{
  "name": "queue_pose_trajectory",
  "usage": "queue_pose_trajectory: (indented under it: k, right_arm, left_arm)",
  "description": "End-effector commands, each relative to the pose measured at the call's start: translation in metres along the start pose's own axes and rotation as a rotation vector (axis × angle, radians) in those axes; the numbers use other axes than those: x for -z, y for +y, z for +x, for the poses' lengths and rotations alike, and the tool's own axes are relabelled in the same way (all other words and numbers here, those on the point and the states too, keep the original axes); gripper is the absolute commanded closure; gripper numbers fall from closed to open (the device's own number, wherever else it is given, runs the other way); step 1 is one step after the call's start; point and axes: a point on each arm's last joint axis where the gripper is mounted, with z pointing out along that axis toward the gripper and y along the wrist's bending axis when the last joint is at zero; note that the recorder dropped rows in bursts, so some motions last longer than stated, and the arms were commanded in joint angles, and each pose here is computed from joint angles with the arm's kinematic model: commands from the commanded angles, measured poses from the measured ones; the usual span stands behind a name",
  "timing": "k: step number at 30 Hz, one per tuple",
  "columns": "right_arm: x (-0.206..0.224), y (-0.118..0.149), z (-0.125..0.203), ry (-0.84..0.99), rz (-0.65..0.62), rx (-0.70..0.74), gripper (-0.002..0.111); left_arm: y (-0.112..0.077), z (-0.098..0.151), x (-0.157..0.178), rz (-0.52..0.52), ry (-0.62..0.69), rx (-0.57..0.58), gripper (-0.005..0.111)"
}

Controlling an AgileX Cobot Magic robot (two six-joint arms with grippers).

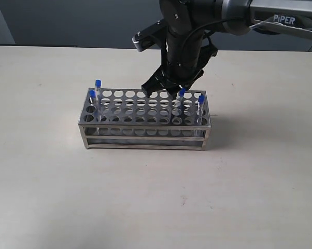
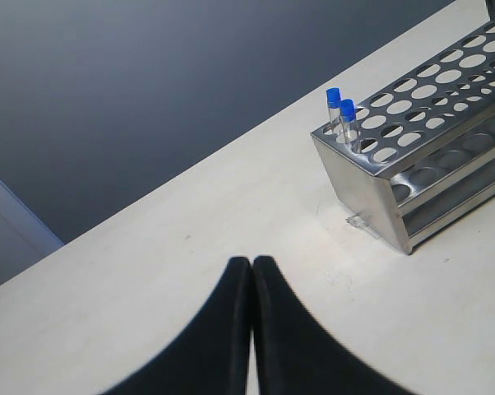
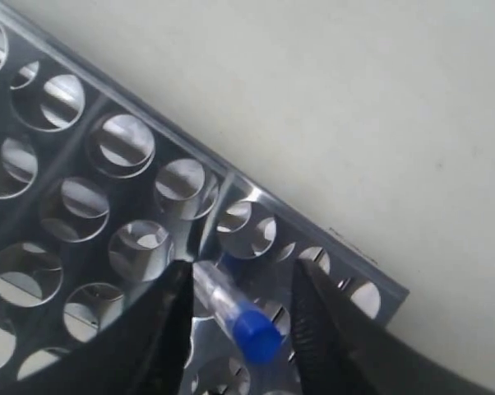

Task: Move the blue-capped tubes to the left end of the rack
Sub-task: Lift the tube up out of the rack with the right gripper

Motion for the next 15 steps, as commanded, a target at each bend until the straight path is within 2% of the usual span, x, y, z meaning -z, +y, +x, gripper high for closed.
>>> queue_pose_trajectory:
  k: [1,4,8,15]
  right_arm:
    - [0.0021,-0.0038,0.0005,-0.002,0.013,0.003,0.069]
    - [-0.0027,-0.0030,0.0010,0.013,0.013,0.005,0.080]
    - [-0.0045,-0.0027,-0.0003,0.001,0.014,0.003,0.109]
    - [0.0011,-0.0052,0.0026,0.024,0.030,-0.002,0.109]
  left_arm:
    - [0.0004,-0.0019,0.0002,0.003,-0.008,0.004,0.106]
    - [0.0004,-0.0019,0.0002,0.003,-0.008,0.004,0.106]
    - [0.0004,-0.0019,0.0002,0.003,-0.008,0.004,0.106]
    - [0.0004,-0.0019,0.0002,0.003,-0.008,0.004,0.106]
